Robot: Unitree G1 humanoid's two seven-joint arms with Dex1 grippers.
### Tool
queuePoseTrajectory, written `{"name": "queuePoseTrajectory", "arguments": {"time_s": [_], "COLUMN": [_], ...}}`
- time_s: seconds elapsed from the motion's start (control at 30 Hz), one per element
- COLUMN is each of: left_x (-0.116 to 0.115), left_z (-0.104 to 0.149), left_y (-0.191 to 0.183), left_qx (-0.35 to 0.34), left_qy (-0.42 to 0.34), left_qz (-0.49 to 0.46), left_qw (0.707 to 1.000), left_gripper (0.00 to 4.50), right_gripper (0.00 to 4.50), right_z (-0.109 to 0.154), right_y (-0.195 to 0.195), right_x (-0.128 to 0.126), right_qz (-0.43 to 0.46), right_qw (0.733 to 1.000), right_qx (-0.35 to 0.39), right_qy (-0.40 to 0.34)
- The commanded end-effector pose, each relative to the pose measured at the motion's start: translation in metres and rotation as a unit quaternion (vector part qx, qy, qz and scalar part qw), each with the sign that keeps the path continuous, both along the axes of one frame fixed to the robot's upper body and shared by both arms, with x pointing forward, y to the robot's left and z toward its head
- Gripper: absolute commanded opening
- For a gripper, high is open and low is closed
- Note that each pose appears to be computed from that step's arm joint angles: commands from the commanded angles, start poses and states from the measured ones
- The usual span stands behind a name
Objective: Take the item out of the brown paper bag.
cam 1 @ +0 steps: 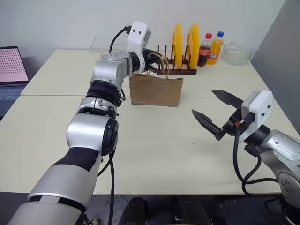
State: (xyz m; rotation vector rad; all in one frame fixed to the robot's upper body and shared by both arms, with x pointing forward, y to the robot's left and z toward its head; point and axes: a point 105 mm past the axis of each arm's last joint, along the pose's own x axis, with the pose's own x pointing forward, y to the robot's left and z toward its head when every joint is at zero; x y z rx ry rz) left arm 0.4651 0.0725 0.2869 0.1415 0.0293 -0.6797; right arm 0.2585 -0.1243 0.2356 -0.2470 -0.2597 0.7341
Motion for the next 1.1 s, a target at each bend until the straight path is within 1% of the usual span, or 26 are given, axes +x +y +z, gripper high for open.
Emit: {"name": "queuePoseTrajectory", "arguments": {"time_s": [0.03, 0.07, 0.1, 0.13, 0.23, 0.27, 0.47, 0.6, 0.67, 0.77, 0.87, 0.93, 1.0, 1.1], "left_x": [-0.003, -0.003, -0.003, -0.004, -0.006, -0.007, -0.009, -0.013, -0.021, -0.038, -0.052, -0.064, -0.083, -0.115], "left_z": [0.012, 0.011, 0.01, 0.008, 0.004, 0.002, -0.002, -0.005, -0.011, -0.02, -0.027, -0.03, -0.032, -0.038], "left_y": [0.003, 0.004, 0.005, 0.007, 0.012, 0.016, 0.035, 0.046, 0.054, 0.069, 0.087, 0.103, 0.108, 0.101], "left_qx": [0.016, 0.018, 0.027, 0.044, 0.085, 0.101, 0.171, 0.178, 0.184, 0.181, 0.181, 0.165, 0.131, 0.097], "left_qy": [-0.031, -0.031, -0.038, -0.047, -0.075, -0.087, -0.155, -0.167, -0.163, -0.139, -0.117, -0.098, -0.088, -0.09], "left_qz": [-0.005, -0.006, -0.007, -0.011, -0.019, -0.018, -0.013, -0.018, -0.036, -0.058, -0.051, -0.036, -0.044, -0.077], "left_qw": [0.999, 0.999, 0.999, 0.998, 0.993, 0.991, 0.973, 0.97, 0.969, 0.972, 0.975, 0.981, 0.986, 0.988], "left_gripper": [1.87, 2.18, 2.58, 2.79, 3.76, 4.0, 4.0, 4.0, 4.0, 4.0, 4.0, 4.0, 4.0, 4.0], "right_gripper": [4.5, 4.5, 4.5, 4.5, 4.5, 4.5, 4.5, 4.5, 4.5, 4.5, 4.5, 4.5, 4.5, 4.5], "right_z": [0.012, 0.012, 0.012, 0.012, 0.012, 0.011, 0.01, 0.01, 0.01, 0.01, 0.011, 0.01, 0.009, 0.011], "right_y": [0.001, 0.001, 0.002, 0.002, 0.002, 0.003, 0.005, 0.006, 0.006, 0.007, 0.007, 0.008, 0.009, 0.013], "right_x": [-0.004, -0.004, -0.004, -0.003, -0.003, -0.003, -0.001, 0.001, 0.003, 0.008, 0.014, 0.021, 0.03, 0.047], "right_qz": [0.003, 0.003, 0.004, 0.005, 0.008, 0.01, 0.02, 0.025, 0.027, 0.032, 0.034, 0.033, 0.028, 0.027], "right_qw": [1.0, 1.0, 1.0, 1.0, 1.0, 1.0, 0.999, 0.999, 0.999, 0.999, 0.999, 0.999, 0.999, 1.0], "right_qx": [0.003, 0.003, 0.003, 0.003, 0.002, 0.001, -0.006, -0.009, -0.012, -0.017, -0.018, -0.016, -0.019, -0.012], "right_qy": [-0.031, -0.031, -0.031, -0.031, -0.03, -0.029, -0.028, -0.027, -0.027, -0.027, -0.027, -0.023, -0.011, 0.0]}}
